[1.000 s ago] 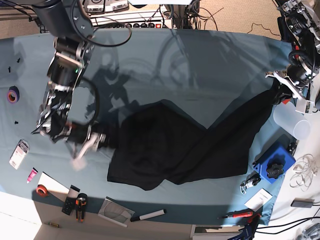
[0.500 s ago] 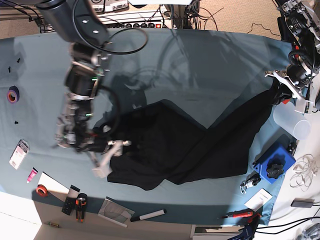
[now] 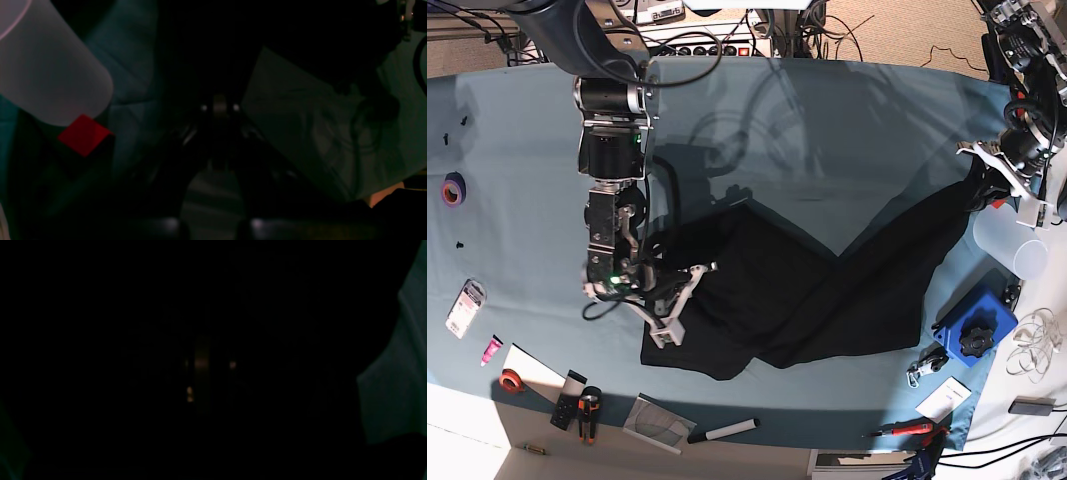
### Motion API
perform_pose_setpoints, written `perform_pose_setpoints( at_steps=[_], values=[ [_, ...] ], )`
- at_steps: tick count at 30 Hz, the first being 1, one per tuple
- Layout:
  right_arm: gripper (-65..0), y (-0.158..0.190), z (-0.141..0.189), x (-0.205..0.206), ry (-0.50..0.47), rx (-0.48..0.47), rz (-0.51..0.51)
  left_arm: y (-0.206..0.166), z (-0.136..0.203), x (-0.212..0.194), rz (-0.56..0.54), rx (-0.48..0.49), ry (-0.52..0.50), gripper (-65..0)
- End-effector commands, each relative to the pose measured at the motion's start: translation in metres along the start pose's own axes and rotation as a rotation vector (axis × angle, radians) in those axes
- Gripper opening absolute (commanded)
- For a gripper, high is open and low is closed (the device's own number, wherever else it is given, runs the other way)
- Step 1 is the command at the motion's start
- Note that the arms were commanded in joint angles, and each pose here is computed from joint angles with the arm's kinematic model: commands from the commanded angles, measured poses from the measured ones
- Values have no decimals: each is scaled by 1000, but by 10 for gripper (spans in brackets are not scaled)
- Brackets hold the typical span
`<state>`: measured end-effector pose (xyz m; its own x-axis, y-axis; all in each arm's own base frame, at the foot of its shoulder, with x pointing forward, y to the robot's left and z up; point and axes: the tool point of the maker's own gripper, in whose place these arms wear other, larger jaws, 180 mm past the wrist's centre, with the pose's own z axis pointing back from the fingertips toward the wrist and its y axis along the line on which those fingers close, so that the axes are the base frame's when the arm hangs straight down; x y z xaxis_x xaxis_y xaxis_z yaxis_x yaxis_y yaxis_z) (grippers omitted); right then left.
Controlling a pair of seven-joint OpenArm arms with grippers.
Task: Layout the t-shirt on the table in an organized manner, then fold the t-shirt properly
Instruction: 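Lay the shirt down and grasp its edge with the right gripper, then drag the shirt edge with the right gripper to spread it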
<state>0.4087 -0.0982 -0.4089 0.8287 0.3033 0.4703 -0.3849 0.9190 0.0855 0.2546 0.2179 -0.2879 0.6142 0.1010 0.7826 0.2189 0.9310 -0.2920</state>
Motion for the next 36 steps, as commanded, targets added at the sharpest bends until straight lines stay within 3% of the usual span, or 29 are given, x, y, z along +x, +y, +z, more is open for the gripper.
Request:
perform_pose_setpoints(
  at_steps=[1, 6, 9, 12, 18, 25, 29, 33, 36],
  values=[
    [-650, -3, -3, -51, 214, -32, 33, -3, 3, 14, -23, -13, -47, -650],
    [-650, -7, 26, -47, 191, -54, 53, -3, 3, 14, -23, -13, -48, -650],
    [-650, -6, 53, -31, 59, -61, 82, -3, 3, 14, -22, -14, -49, -650],
    [-650, -16, 78, -39, 8, -134, 127, -3, 3, 14, -22, -13, -48, -650],
    [-650, -17, 105, -67, -11, -197, 191, -3, 3, 14, -23, -13, -49, -650],
    [-650, -14, 112, -72, -34, -218, 214, -3, 3, 15, -23, -13, -56, -650],
    [-454, -15, 112, -65, -73, -227, 220, -3, 4, 15, -23, -13, -55, -650],
    [-448, -23, 121, -48, -132, -256, 156, -3, 4, 15, -23, -13, -56, -650],
    [-448, -48, 146, -19, -264, -322, 95, -3, 4, 15, -23, -13, -56, -650]
  ],
)
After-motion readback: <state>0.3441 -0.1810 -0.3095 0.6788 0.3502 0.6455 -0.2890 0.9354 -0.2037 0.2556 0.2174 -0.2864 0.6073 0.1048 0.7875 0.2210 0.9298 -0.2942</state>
